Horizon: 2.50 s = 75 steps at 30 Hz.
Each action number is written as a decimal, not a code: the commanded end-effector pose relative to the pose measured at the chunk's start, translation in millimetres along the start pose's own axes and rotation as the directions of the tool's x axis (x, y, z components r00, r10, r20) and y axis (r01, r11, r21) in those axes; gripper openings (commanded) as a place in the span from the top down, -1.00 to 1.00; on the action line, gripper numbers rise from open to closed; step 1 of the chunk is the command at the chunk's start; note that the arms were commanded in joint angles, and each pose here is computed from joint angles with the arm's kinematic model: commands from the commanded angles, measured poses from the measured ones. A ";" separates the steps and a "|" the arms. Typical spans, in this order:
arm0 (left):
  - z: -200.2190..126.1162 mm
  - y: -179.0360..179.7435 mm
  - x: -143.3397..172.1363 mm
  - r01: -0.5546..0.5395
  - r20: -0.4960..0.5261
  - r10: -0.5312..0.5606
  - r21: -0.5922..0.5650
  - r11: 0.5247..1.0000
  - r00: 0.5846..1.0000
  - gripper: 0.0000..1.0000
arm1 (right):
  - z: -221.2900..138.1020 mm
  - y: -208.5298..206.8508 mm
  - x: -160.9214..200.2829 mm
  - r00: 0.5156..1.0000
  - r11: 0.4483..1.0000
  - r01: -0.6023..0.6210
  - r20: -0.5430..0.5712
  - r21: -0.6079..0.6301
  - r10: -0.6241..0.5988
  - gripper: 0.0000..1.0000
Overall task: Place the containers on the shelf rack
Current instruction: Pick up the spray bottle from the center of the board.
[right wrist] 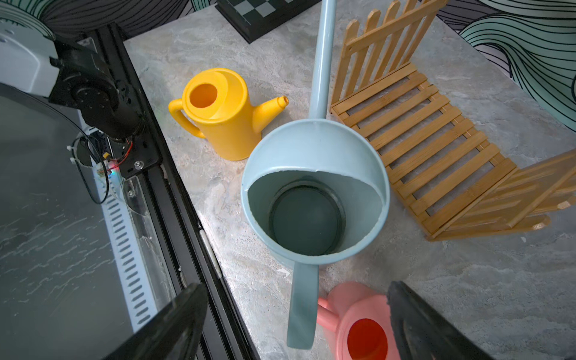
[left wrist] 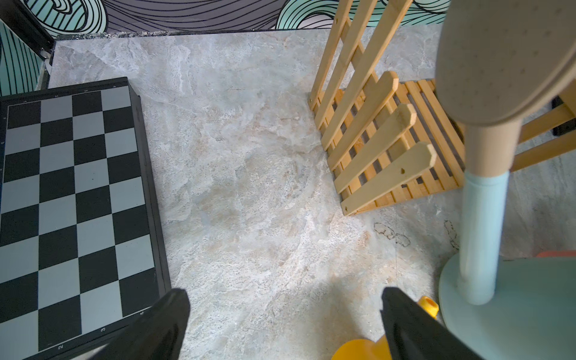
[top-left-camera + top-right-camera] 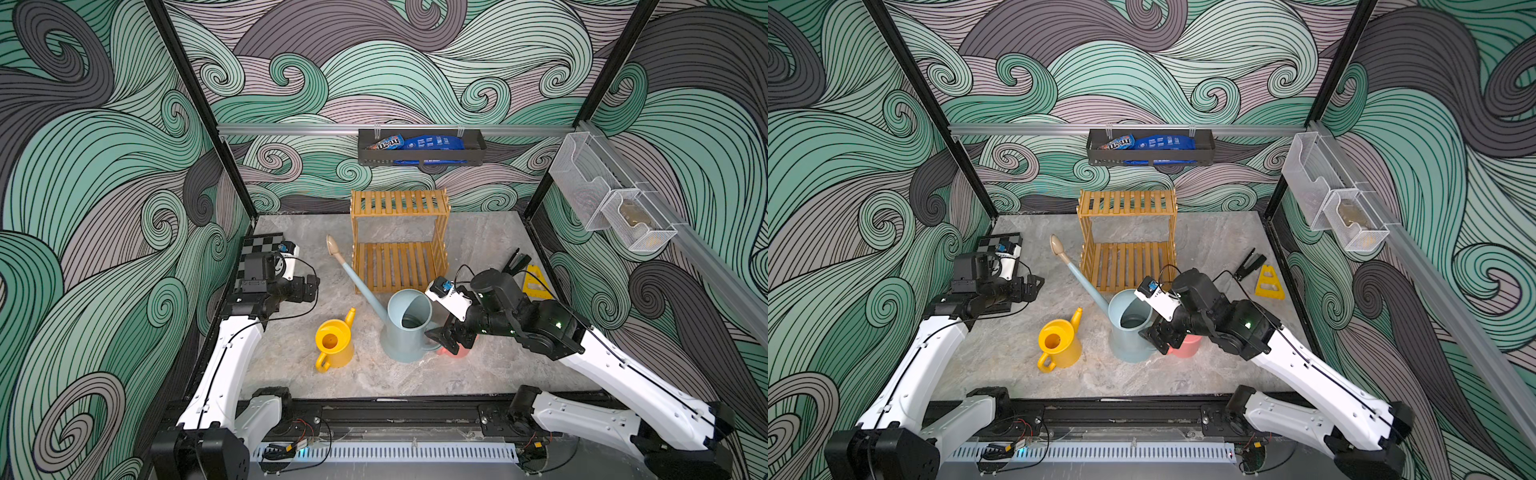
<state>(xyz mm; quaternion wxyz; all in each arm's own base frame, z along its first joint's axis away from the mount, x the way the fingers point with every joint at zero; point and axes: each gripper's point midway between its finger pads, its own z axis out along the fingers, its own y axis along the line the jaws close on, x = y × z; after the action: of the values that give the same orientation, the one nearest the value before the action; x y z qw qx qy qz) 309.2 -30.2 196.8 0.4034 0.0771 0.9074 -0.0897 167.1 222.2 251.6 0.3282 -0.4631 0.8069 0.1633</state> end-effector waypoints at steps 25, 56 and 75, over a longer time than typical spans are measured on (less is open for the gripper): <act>4.7 1.0 0.8 -0.004 0.010 0.004 0.011 1.000 1.000 -0.98 | 40.0 -18.9 54.5 0.966 0.979 0.135 -0.240 0.153 -0.096 -0.34; 6.9 1.6 0.5 0.002 0.011 -0.002 0.011 1.000 1.000 -0.98 | 9.7 -13.0 -2.2 0.995 0.994 0.017 -0.103 0.105 -0.006 0.72; 9.4 0.2 0.3 0.006 0.015 -0.006 0.021 1.000 1.000 -0.98 | -38.2 5.5 -23.3 0.934 0.939 -0.345 -0.102 -0.007 0.342 0.98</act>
<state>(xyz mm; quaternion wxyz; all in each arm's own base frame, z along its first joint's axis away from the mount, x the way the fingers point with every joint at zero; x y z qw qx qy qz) 315.1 -29.6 191.5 0.4069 0.0762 0.9057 -0.0915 167.3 215.9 279.6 0.2562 -0.3642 0.8820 0.1542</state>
